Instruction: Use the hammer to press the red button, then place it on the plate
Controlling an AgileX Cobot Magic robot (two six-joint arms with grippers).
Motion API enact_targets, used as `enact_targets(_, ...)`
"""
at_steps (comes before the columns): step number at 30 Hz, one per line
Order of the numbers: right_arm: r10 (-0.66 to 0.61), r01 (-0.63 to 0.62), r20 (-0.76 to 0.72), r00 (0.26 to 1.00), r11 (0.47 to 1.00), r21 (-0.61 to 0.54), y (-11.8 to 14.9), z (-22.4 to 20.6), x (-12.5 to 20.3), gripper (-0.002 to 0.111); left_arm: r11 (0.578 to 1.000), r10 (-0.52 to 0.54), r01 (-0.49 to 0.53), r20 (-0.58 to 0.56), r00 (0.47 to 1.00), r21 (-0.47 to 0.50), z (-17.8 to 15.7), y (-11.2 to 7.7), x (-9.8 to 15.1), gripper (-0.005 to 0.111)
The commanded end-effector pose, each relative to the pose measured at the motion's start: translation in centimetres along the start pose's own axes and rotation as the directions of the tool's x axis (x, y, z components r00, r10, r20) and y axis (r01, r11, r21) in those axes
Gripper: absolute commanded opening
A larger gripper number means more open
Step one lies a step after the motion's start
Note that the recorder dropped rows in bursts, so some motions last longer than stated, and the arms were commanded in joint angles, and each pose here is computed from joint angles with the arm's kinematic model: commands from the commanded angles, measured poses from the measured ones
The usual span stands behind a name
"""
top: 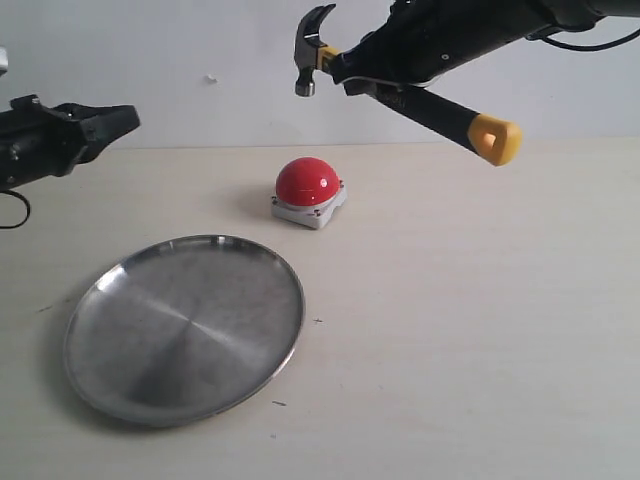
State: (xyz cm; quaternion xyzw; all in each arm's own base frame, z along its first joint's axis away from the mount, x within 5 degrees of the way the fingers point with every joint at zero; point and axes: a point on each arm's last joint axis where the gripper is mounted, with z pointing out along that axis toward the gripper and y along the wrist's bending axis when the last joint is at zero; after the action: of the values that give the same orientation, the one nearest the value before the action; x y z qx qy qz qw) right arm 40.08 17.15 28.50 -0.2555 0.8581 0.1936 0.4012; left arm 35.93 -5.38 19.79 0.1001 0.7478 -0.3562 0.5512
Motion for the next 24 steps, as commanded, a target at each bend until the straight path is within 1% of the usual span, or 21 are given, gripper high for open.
enact_targets(1,0.028,-0.028,0.044,0.999,1.0,0.005,0.1,-1.1,-1.0,0.0,0.932,0.093,-0.107,-0.054,0.994,-0.347,-2.7,-0.2,-1.7,0.0)
enact_targets(2,0.033,-0.034,0.042,0.999,0.999,0.003,0.2,-1.1,-1.0,0.0,0.909,0.128,-0.149,-0.08,0.989,-0.39,-3.2,-0.5,-2.0,0.0)
enact_targets(4,0.039,-0.039,0.031,0.999,0.999,-0.005,0.2,-1.1,-0.9,0.0,0.862,0.17,-0.198,-0.102,0.98,-0.466,-4.5,-1.3,-2.7,0.0)
enact_targets(6,0.052,-0.052,0.023,0.998,0.999,-0.012,0.3,-1.1,-0.9,0.0,0.835,0.211,-0.221,-0.076,0.974,-0.504,-5.9,-2.2,-3.2,0.0)
enact_targets(7,0.052,-0.052,0.019,0.998,0.999,-0.014,0.3,-1.1,-0.8,0.0,0.823,0.229,-0.224,-0.055,0.972,-0.522,-6.6,-2.6,-3.1,0.0)
enact_targets(9,0.053,-0.053,0.008,0.999,0.998,-0.022,0.4,-1.1,-0.7,0.0,0.802,0.256,-0.198,0.026,0.966,-0.563,-8.2,-3.2,-2.9,0.0)
enact_targets(11,0.049,-0.049,0.002,0.999,0.999,-0.022,0.4,-1.1,-0.7,0.0,0.783,0.295,-0.179,0.103,0.95,-0.595,-9.9,-3.8,-2.2,0.0)
enact_targets(13,0.061,-0.061,-0.002,0.998,0.998,-0.013,0.3,-1.1,-0.6,0.0,0.778,0.324,-0.163,0.165,0.932,-0.607,-11.7,-4.6,-1.4,0.0)
enact_targets(15,0.062,-0.062,-0.006,0.998,0.998,-0.004,0.2,-1.1,-0.6,0.0,0.778,0.342,-0.165,0.188,0.921,-0.606,-13.0,-5.4,-0.5,0.0)
enact_targets(19,0.067,-0.067,-0.02,0.998,0.998,0.011,0.1,-1.1,-0.4,0.0,0.777,0.363,-0.19,0.182,0.914,-0.6,-15.1,-6.9,0.7,0.0)
enact_targets(22,0.069,-0.069,-0.013,0.998,0.997,0.026,0.1,-1.3,0.0,0.0,0.779,0.414,-0.254,0.165,0.895,-0.573,-16.6,-8.1,2.2,0.0)
enact_targets(24,0.073,-0.073,0.01,0.997,0.996,0.057,0.0,-1.6,0.7,0.0,0.792,0.423,-0.25,0.205,0.883,-0.557,-17.7,-8.9,3.2,0.0)
